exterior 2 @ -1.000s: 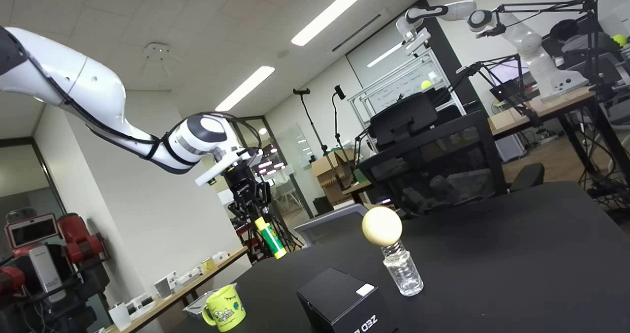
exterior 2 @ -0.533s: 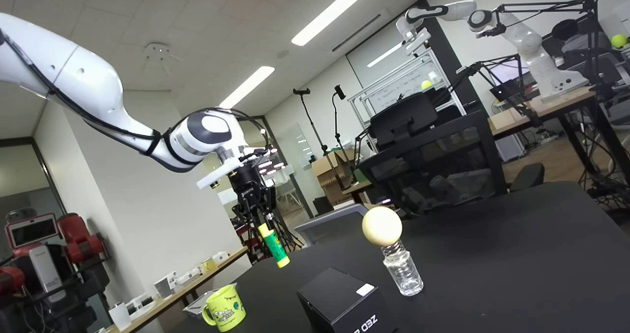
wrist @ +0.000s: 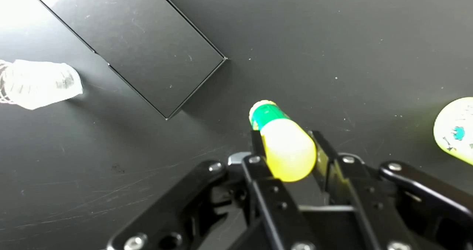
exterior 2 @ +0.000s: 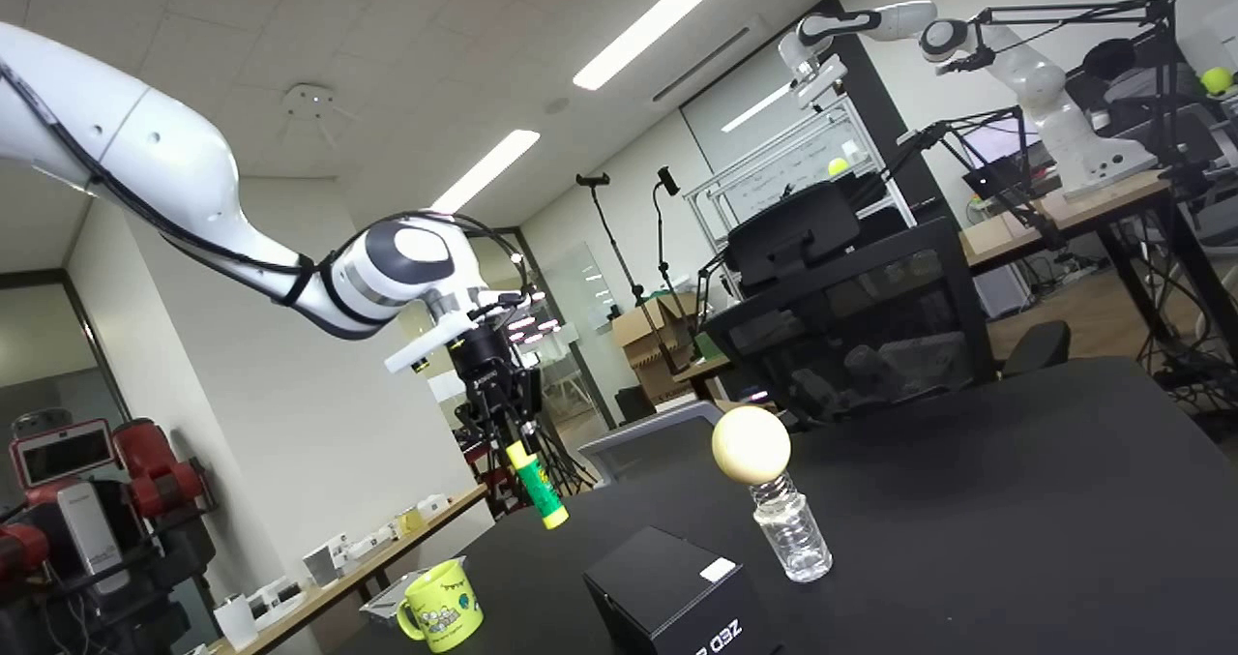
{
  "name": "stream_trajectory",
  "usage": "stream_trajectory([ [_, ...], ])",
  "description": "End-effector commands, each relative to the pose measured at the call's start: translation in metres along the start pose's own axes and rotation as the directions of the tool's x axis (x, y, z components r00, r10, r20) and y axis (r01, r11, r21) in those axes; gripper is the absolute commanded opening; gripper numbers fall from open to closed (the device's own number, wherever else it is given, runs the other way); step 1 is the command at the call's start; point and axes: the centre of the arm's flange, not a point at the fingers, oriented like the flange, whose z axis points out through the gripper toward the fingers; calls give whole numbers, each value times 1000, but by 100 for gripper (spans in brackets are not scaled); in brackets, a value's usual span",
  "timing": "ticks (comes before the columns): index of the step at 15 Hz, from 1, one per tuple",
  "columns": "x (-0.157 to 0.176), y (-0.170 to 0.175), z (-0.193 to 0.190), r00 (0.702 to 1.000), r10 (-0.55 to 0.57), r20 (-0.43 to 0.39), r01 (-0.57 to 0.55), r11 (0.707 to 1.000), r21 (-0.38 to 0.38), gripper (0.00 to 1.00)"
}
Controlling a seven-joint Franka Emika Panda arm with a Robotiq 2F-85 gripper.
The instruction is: Remove the glue stick from the yellow cup and put it on the black box
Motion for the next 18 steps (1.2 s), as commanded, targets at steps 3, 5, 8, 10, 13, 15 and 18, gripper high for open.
stream_trajectory([
  [3,-9,25,0,998,69,-14,-68,997,27,9],
  [5,-16,40,-1,994,108,-16,-108,994,25,9],
  [8,-26,62,4,988,156,-17,-155,987,30,9],
  [10,-32,73,12,982,187,-18,-186,982,29,9],
  [13,-41,82,25,975,220,-40,-220,975,12,9],
  [15,-44,86,33,971,235,-51,-235,972,14,9],
  [18,-47,87,42,967,246,-61,-245,969,15,9],
])
